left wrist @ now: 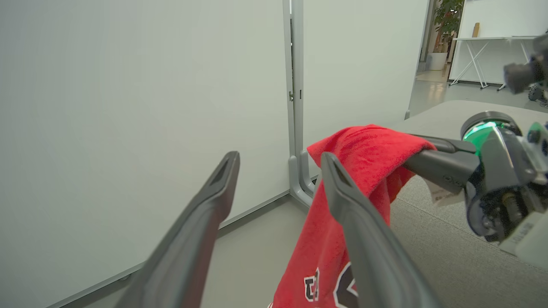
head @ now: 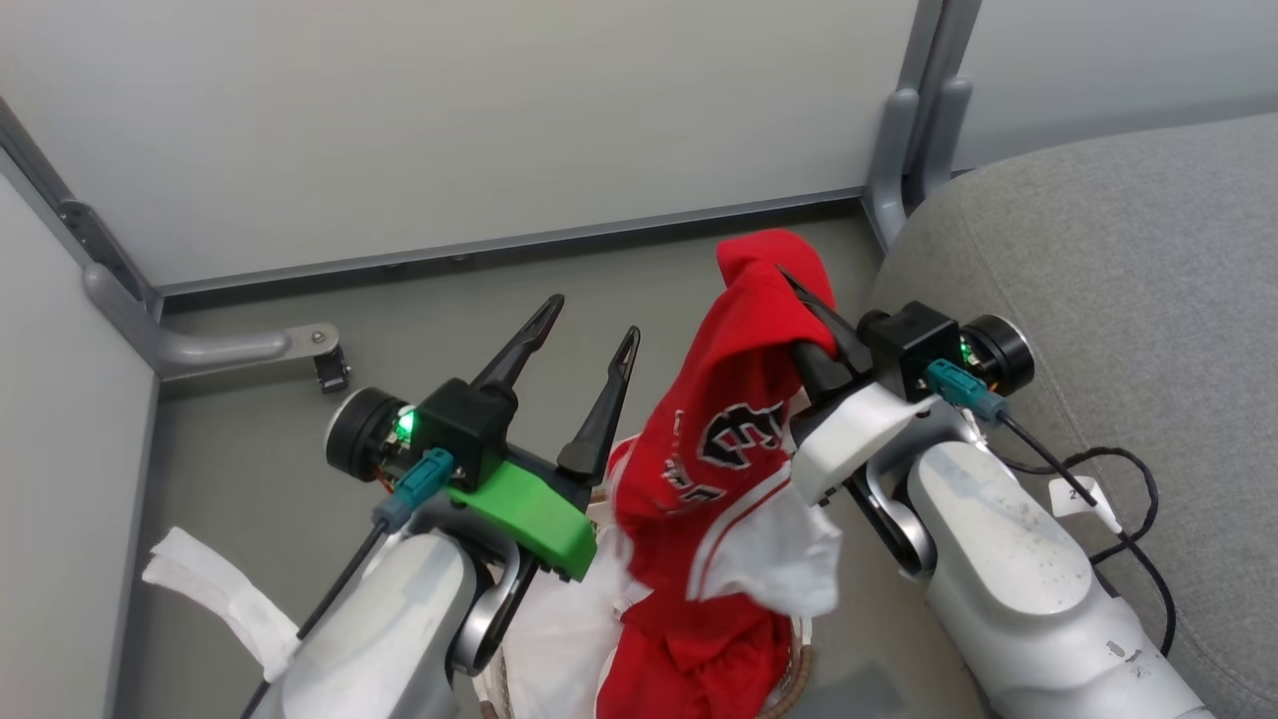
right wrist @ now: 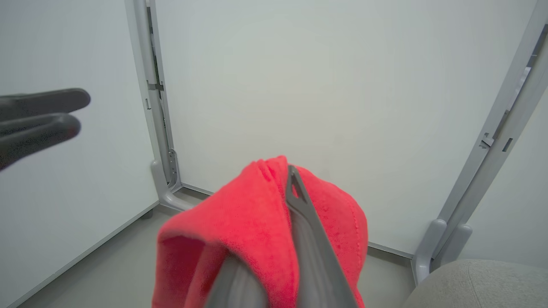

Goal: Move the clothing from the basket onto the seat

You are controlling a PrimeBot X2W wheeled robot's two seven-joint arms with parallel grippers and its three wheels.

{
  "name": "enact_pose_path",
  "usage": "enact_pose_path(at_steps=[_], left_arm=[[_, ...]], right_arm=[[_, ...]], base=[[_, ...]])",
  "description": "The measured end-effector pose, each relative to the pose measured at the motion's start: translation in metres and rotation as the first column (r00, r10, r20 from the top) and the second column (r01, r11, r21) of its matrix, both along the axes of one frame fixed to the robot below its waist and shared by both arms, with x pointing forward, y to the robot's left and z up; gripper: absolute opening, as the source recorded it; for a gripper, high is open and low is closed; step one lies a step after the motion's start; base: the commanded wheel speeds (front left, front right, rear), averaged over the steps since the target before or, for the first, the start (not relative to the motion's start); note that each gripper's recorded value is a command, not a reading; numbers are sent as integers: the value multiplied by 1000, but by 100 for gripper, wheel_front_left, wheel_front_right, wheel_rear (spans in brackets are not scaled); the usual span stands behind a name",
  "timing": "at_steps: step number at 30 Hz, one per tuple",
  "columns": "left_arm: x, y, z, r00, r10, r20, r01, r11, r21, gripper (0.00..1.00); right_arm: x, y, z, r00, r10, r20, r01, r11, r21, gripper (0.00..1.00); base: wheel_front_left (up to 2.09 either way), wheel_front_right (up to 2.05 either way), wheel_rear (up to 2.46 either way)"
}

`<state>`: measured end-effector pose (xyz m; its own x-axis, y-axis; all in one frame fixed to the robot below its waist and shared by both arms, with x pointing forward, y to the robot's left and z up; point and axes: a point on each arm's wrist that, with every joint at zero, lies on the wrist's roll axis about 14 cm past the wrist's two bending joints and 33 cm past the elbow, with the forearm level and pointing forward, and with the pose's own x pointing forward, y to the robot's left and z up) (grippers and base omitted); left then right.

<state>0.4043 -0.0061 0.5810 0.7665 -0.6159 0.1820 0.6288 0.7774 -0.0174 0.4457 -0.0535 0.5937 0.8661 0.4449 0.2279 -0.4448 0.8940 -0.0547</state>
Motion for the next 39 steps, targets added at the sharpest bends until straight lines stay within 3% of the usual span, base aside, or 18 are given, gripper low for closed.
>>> enact_pose_path(at_steps=[14, 27, 39], left_arm=[[-26, -8, -62, 988, -2, -153, -1, 1000, -17, 100], [-25, -24, -70, 987, -35, -156, 34, 999, -10, 100], [-25, -71, -78, 972, -178, -152, 180, 984, -4, 100]], right_arm=[[12, -37, -4, 993, -116, 13, 116, 993, -30, 0], [12, -78, 12, 971, -227, 72, 229, 973, -28, 0], [-8, -159, 12, 907, -412, 92, 417, 907, -56, 0]], base=[[0, 0, 0], [0, 0, 0], [0, 0, 0]])
